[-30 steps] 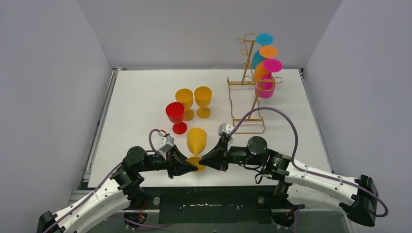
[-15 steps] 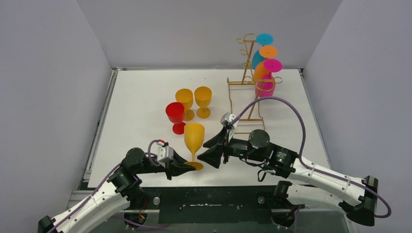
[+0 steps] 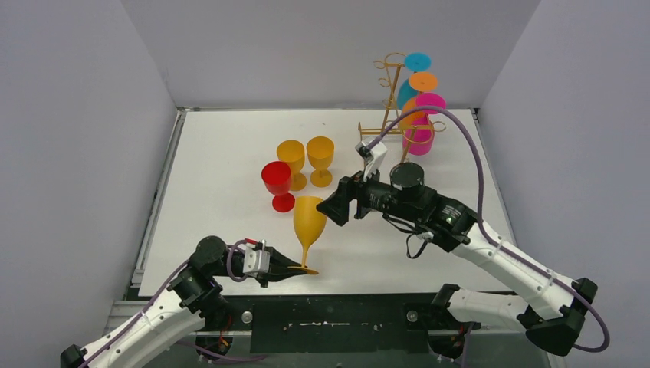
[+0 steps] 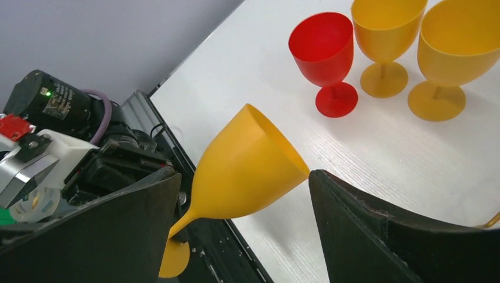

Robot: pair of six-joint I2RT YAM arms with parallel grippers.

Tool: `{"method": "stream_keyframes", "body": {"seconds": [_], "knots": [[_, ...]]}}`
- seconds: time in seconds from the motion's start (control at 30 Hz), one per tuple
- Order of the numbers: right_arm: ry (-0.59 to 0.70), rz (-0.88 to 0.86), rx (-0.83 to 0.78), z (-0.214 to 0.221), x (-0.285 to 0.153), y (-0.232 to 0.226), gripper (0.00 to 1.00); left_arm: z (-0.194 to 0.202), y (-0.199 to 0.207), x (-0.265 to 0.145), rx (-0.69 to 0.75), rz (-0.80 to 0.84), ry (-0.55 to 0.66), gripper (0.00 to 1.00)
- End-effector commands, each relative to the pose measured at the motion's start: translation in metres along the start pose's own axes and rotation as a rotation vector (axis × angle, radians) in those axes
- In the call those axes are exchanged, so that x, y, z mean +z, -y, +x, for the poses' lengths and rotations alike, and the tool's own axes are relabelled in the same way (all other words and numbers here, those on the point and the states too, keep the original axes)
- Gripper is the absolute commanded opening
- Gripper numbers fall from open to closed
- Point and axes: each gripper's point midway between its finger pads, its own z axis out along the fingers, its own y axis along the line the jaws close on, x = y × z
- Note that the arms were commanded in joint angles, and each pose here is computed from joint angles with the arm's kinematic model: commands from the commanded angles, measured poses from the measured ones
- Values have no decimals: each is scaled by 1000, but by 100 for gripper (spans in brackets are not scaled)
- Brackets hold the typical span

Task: Take the wine glass off the wine glass rack
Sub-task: Place the wine glass at the center of the board.

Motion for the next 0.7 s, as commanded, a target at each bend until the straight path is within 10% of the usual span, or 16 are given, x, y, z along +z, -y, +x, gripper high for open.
{"method": "stream_keyframes", "body": {"seconds": [0.0, 0.67], "knots": [[-135, -118, 76, 4, 5, 3, 82, -12, 5, 4, 115, 81, 14, 0], [-366, -310, 79, 13, 21, -14, 71, -24, 25, 0, 171, 202, 57, 0]]}}
